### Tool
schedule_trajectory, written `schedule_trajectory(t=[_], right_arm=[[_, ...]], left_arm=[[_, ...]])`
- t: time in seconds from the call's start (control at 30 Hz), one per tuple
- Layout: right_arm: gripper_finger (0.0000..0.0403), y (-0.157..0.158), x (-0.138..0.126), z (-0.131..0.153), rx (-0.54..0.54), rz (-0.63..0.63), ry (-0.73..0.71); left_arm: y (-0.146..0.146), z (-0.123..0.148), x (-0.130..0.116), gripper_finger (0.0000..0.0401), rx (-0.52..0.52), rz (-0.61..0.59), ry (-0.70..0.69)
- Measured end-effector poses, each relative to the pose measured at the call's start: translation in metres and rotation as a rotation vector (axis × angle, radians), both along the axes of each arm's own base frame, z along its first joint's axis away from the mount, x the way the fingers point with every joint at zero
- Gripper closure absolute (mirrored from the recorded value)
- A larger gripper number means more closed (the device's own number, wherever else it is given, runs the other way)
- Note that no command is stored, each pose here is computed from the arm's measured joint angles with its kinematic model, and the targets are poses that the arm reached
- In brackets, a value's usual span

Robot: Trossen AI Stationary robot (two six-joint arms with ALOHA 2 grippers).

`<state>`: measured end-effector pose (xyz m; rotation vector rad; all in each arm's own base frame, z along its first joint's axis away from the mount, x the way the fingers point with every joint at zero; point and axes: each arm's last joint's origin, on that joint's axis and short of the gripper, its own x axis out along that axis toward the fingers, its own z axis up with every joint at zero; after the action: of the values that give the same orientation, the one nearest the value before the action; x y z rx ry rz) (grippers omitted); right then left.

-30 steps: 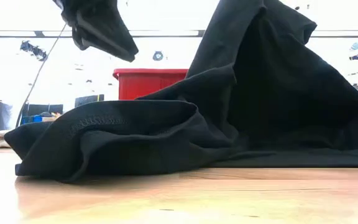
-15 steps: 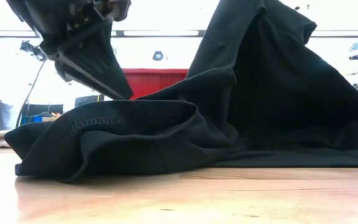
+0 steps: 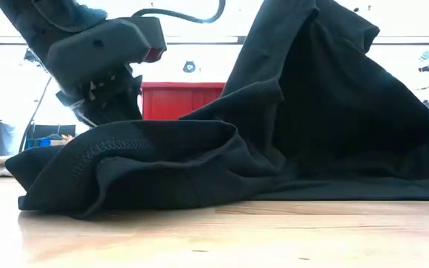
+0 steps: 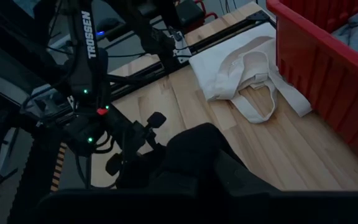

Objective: Fold Laundry from Bin
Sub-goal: Fold the black shirt

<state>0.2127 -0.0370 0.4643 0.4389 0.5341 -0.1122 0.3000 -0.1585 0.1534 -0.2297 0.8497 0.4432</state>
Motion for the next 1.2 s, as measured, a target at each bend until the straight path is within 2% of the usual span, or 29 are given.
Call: schedule_trajectory(t=[0.1,0.2,0.27,0.37,0.5,0.63,0.77,0.87,1.03,1.2], right_arm=[[0.0389,0.000,0.000,0.000,0.000,0.000,0.000],[0.0389,0.000,0.000,0.000,0.000,0.000,0.000],[0.0389,0.000,0.000,0.000,0.000,0.000,0.000],[0.0389,0.000,0.000,0.000,0.000,0.000,0.000],[0.0389,-0.001,-0.001,-0.002,0.005,-0.041,0.022],[0.0391,-0.002,-0.004,-0.005,-0.051,-0.082,0.076],[0.0393,-0.002,-0.008,-0.001,-0.095,-0.083,0.076],[0.0393,-0.001,-0.017,0.012,-0.151,-0.085,0.053],[0.0394,0.002,-0.035,0.042,-0.297,-0.048,-0.035],[0.0389,0.005,-0.053,0.069,-0.439,-0.007,-0.137]], left_arm=[[0.002,-0.001,0.000,0.0303,0.006,0.039,-0.012],[0.003,0.000,0.001,0.0369,-0.001,0.070,-0.032],[0.004,0.004,0.001,0.0389,-0.019,0.087,-0.047],[0.003,0.021,-0.003,0.0395,-0.050,0.075,-0.083],[-0.001,0.064,-0.018,0.0397,-0.105,-0.025,-0.167],[0.008,0.111,-0.047,0.0397,-0.160,-0.073,-0.249],[0.031,0.150,-0.080,0.0397,-0.223,-0.029,-0.323],[0.046,0.174,-0.103,0.0398,-0.263,-0.005,-0.406],[0.074,0.211,-0.139,0.0398,-0.199,0.012,-0.606],[0.105,0.258,-0.179,0.0398,-0.088,0.036,-0.919]])
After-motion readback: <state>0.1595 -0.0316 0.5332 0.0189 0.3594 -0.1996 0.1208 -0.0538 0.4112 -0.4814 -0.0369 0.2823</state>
